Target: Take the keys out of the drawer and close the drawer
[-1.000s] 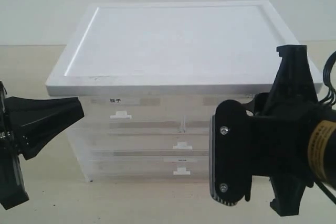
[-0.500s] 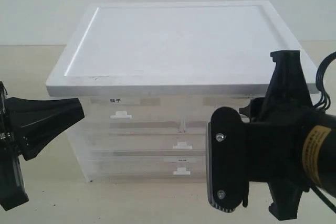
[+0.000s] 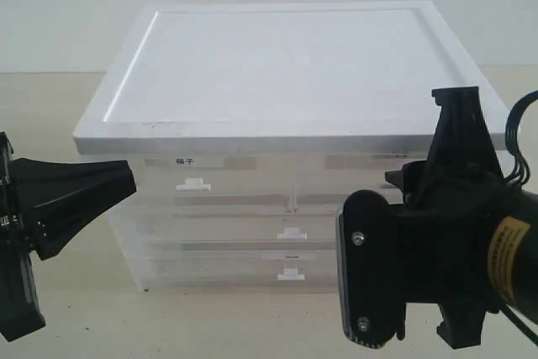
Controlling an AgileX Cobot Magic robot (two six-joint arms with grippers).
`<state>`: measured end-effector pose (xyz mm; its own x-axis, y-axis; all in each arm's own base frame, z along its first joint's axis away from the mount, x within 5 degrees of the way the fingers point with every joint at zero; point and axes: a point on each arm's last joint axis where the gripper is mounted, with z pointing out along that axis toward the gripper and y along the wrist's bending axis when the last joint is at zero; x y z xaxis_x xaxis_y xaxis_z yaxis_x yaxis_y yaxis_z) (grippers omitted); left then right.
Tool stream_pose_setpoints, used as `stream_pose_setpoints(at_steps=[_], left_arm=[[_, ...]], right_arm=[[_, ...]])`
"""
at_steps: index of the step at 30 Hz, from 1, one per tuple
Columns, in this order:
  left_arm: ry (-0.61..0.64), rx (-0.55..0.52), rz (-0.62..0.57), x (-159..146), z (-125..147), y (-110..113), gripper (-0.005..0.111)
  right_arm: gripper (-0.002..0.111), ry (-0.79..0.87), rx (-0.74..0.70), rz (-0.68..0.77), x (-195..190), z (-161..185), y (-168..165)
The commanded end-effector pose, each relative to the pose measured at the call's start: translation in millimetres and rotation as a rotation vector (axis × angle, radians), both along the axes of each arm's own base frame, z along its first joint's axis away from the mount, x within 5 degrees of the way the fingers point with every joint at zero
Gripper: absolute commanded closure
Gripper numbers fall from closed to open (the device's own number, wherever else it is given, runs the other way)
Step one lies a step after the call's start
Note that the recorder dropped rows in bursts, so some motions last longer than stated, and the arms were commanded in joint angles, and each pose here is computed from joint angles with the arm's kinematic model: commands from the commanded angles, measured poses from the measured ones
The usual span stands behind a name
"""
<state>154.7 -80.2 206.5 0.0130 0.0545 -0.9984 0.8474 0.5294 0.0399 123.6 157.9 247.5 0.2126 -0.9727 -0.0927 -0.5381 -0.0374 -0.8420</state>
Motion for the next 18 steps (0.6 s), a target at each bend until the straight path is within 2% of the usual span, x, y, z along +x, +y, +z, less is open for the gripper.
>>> stream_pose_setpoints(at_steps=[1, 6, 12, 18], left_arm=[[0.000, -0.005, -0.013, -0.8, 0.0, -1.2, 0.102], [0.000, -0.003, -0.017, -1.0, -0.2, -1.3, 0.102], [0.000, -0.003, -0.017, -1.0, -0.2, -1.3, 0.102], [0.002, -0.001, -0.020, -1.3, -0.4, -1.5, 0.102]], right_arm=[[0.083, 0.005, 0.022, -0.010, -0.4, -0.7, -0.3], [0.084, 0.005, 0.021, -0.012, -0.4, -0.7, -0.5], [0.105, 0.004, 0.020, -0.011, -0.3, -0.6, -0.4], [0.106, 0.009, 0.024, -0.056, 6.6, -1.0, -6.0]])
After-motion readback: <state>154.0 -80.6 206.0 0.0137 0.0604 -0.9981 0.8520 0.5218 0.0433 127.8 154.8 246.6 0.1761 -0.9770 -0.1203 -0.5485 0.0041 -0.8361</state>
